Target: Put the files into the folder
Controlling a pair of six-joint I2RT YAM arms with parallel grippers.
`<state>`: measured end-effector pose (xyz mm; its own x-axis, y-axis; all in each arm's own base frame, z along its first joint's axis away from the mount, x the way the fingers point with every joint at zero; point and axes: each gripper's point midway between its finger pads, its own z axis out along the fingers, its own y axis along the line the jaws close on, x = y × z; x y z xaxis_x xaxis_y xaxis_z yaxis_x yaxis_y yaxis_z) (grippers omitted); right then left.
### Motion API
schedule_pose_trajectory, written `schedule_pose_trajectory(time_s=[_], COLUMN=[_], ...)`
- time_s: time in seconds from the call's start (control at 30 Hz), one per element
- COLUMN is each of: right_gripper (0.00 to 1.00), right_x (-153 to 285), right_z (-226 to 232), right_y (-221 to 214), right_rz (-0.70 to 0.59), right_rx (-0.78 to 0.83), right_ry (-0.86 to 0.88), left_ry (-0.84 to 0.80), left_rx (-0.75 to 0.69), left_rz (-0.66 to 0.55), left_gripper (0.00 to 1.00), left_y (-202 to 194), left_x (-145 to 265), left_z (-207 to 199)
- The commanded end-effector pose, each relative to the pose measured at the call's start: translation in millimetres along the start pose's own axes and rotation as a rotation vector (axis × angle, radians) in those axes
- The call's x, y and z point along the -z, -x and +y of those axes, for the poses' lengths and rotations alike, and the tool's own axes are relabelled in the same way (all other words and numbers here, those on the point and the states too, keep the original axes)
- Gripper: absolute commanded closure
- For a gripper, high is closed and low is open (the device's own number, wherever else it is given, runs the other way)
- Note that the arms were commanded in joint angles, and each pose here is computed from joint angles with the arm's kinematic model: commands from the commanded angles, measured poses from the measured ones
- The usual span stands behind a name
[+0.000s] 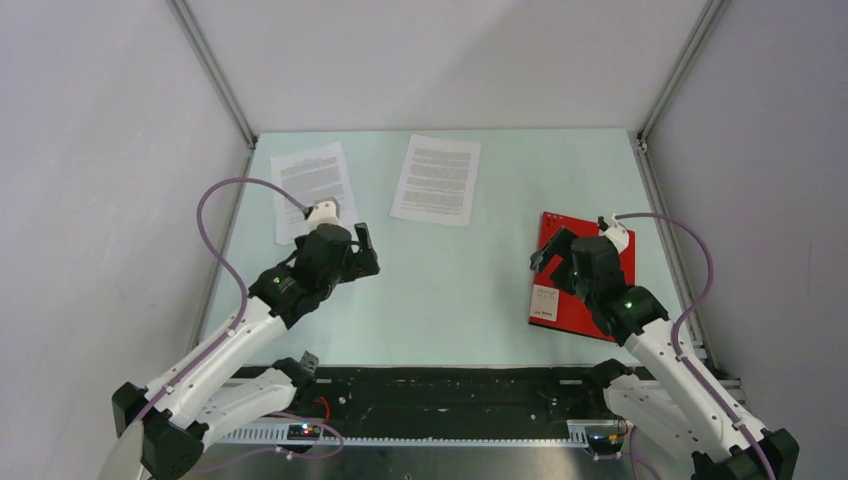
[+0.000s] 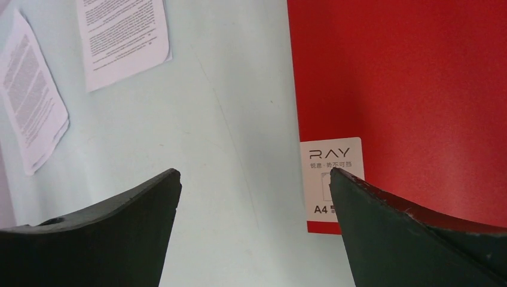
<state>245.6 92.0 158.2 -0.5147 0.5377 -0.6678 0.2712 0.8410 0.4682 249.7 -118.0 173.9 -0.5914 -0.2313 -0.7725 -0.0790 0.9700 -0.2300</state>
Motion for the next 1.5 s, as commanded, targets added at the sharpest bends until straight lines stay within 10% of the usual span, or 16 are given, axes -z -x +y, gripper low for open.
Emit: schedule_pose_trajectory(time_s=[0.0, 1.17, 1.47], right_gripper=[0.01, 0.01, 0.01], right_x=[0, 1, -15], right_z=[3, -88, -74], right_y=[-3, -113, -95], right_rz=[0.02, 0.203, 0.078], right_rx=[-0.063, -0.655, -0.7], right_ry=[0.02, -0.129, 0.04], left_ry=[-0.023, -0.12, -0.121], left_rx=[0.007, -0.026, -0.033], left_rz=[-0.052, 0.108, 0.115], left_gripper=[0.0, 0.0, 0.0], left_y=[19, 11, 10], left_x=[4, -14, -16], left_z=[-7, -27, -26])
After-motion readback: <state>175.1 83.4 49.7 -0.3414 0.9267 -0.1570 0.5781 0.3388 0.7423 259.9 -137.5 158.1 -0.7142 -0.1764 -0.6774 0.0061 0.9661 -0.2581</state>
